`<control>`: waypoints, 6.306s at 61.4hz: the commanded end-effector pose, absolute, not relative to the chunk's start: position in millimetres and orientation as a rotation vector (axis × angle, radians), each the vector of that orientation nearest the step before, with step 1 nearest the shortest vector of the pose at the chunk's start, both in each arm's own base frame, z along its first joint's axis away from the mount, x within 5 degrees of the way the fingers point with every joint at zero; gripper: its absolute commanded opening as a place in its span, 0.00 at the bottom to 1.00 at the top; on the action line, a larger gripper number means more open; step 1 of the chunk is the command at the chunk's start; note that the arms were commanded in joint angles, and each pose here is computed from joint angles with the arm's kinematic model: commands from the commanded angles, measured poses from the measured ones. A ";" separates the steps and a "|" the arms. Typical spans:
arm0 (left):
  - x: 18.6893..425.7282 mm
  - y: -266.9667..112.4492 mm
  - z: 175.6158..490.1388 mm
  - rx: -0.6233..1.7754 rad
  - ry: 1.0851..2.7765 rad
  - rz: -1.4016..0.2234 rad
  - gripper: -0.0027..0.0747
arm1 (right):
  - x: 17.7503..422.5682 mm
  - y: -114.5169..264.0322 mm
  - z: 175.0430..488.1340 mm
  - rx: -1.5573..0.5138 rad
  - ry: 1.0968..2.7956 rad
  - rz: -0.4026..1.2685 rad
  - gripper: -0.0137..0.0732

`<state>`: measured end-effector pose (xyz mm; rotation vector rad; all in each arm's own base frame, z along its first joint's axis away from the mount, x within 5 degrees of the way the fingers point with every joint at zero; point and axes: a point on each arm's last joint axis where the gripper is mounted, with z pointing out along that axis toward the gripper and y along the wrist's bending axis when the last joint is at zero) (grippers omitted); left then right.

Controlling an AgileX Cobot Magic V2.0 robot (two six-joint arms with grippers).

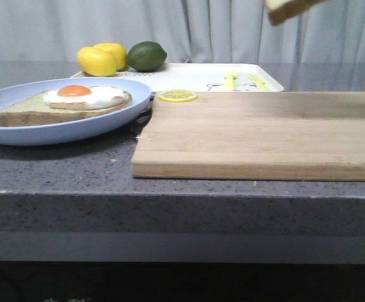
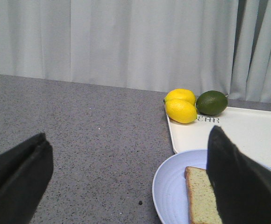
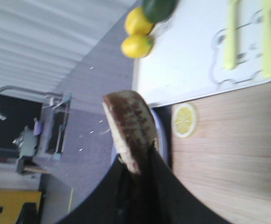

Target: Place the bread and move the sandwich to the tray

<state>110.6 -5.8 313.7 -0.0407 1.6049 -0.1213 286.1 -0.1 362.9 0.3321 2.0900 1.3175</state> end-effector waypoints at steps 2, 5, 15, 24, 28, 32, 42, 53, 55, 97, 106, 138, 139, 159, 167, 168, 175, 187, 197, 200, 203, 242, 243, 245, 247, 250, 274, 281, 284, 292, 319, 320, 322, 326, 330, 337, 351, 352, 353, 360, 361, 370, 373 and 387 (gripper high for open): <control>110.8 -5.4 333.0 -0.043 1.493 -0.124 0.88 | 285.3 42.3 389.7 0.245 1.955 1.450 0.09; 110.8 -5.4 333.0 -0.043 1.493 -0.124 0.88 | 287.5 67.2 389.1 0.229 1.952 1.483 0.09; 110.8 -5.4 333.0 -0.043 1.493 -0.124 0.88 | 295.0 143.0 373.9 0.303 1.956 1.542 0.09; 110.8 -5.4 333.0 -0.043 1.493 -0.124 0.88 | 302.3 199.6 346.7 0.429 1.981 1.551 0.09; 110.8 -5.4 333.0 -0.043 1.493 -0.124 0.88 | 308.7 218.8 335.4 0.431 2.003 1.564 0.09; 110.8 -5.4 333.0 -0.043 1.493 -0.124 0.88 | 316.0 235.8 326.3 0.403 2.021 1.590 0.09; 110.8 -5.4 333.0 -0.043 1.493 -0.124 0.88 | 331.3 249.1 302.5 0.431 2.074 1.583 0.09; 110.8 -5.4 333.0 -0.043 1.493 -0.124 0.88 | 335.5 248.9 290.5 0.458 2.103 1.528 0.23; 110.8 -5.4 333.0 -0.043 1.493 -0.124 0.88 | 335.4 248.9 290.4 0.453 2.105 1.525 0.27; 110.8 -5.4 333.0 -0.043 1.493 -0.124 0.88 | 318.1 217.3 327.5 0.160 2.063 1.486 0.56; 110.8 -5.4 333.0 -0.043 1.493 -0.124 0.88 | 302.7 188.9 355.8 0.023 2.007 1.460 0.56; 110.8 -5.4 333.0 -0.043 1.493 -0.124 0.88 | 219.7 69.5 403.4 -0.603 2.177 0.626 0.09; 110.8 -5.4 333.0 -0.043 1.493 -0.124 0.88 | 218.7 66.8 402.5 -0.599 2.195 0.606 0.09; 110.8 -5.3 333.9 -0.043 1.484 -0.124 0.88 | 200.3 9.4 397.5 -0.017 2.280 0.041 0.09; 110.8 -5.4 332.7 -0.048 1.496 -0.129 0.88 | 180.6 4.1 384.6 0.003 2.116 -0.010 0.09; 111.1 -5.4 332.3 -0.053 1.500 -0.134 0.88 | 175.3 4.3 384.5 0.002 2.085 -0.004 0.09; 116.7 -6.1 330.5 -0.082 1.559 -0.166 0.88 | 149.6 8.4 368.1 0.000 1.927 0.067 0.09; 151.0 -10.3 337.6 -0.073 1.841 -0.169 0.88 | 116.5 8.6 335.8 0.005 1.797 0.110 0.09; 200.8 -14.8 340.9 -0.067 2.105 -0.171 0.88 | 109.2 8.2 320.8 0.009 1.800 0.115 0.09; 217.6 -15.6 340.4 -0.063 2.156 -0.164 0.88 | 109.3 8.4 320.8 0.012 1.798 0.120 0.09; 234.0 -16.6 339.6 -0.064 2.196 -0.163 0.88 | 109.5 8.4 321.7 0.013 1.788 0.122 0.09; 325.6 -22.4 275.0 -0.072 2.577 -0.153 0.85 | 109.9 8.4 323.6 0.013 1.767 0.123 0.09; 325.9 -22.4 274.4 -0.072 2.579 -0.153 0.85 | 109.9 8.4 323.6 0.013 1.767 0.123 0.09; 325.8 -22.5 274.2 -0.072 2.581 -0.153 0.82 | 109.9 8.4 323.6 0.013 1.767 0.123 0.09; 325.7 -22.5 274.1 -0.072 2.583 -0.153 0.79 | 109.9 8.4 323.6 0.013 1.767 0.123 0.09; 325.7 -22.5 273.4 -0.072 2.588 -0.153 0.72 | 109.9 8.4 323.6 0.013 1.767 0.123 0.09; 324.7 -22.6 272.9 -0.073 2.601 -0.155 0.01 | 109.9 8.4 323.6 0.013 1.767 0.123 0.09; 324.7 -23.0 272.9 -0.077 2.600 -0.162 0.01 | 109.9 8.4 323.6 0.013 1.767 0.123 0.09; 324.7 -23.3 272.9 -0.081 2.600 -0.168 0.01 | 109.9 8.4 323.6 0.013 1.767 0.123 0.09; 323.8 -25.8 275.1 -0.109 2.593 -0.215 0.01 | 109.9 8.4 323.5 0.013 1.767 0.123 0.09; 327.6 -11.1 313.4 -0.157 2.487 -0.688 0.01 | 109.8 8.4 323.4 0.013 1.768 0.123 0.09; 327.7 -10.4 315.3 -0.156 2.481 -0.702 0.01 | 109.8 8.4 323.3 0.013 1.769 0.123 0.09; 328.3 -9.5 320.3 -0.153 2.467 -0.726 0.01 | 109.8 8.4 323.3 0.013 1.769 0.123 0.09; 328.4 -9.4 328.4 -0.132 2.451 -0.762 0.01 | 109.8 8.4 323.3 0.014 1.770 0.124 0.09; 329.2 -10.4 335.1 -0.121 2.436 -0.776 0.01 | 109.8 8.4 323.3 0.014 1.770 0.124 0.09; 336.2 -12.0 349.2 -0.125 2.375 -0.819 0.01 | 109.8 8.5 323.3 0.014 1.770 0.124 0.09; 374.7 -25.4 380.2 -0.063 2.287 -0.914 0.01 | 109.8 8.5 323.3 0.014 1.770 0.124 0.09; 379.7 -27.3 378.8 -0.063 2.293 -0.925 0.01 | 109.8 8.5 323.2 0.015 1.771 0.126 0.09; 383.5 -29.3 379.9 -0.058 2.290 -0.929 0.01 | 109.8 8.5 323.2 0.016 1.771 0.127 0.09; 412.9 -44.7 389.6 -0.023 2.269 -0.953 0.01 | 109.8 8.6 323.2 0.018 1.771 0.130 0.09; 418.8 -48.0 386.5 -0.026 2.282 -0.962 0.01 | 109.8 8.6 323.2 0.018 1.771 0.130 0.09; 455.2 -66.7 391.0 0.005 2.282 -0.957 0.01 | 109.8 8.6 323.2 0.018 1.771 0.130 0.09; 467.1 -72.3 384.7 -0.001 2.295 -0.975 0.01 | 109.8 8.6 323.2 0.018 1.771 0.130 0.09; 500.0 -96.7 367.4 0.010 2.268 -1.055 0.01 | 109.8 8.6 323.2 0.018 1.771 0.130 0.09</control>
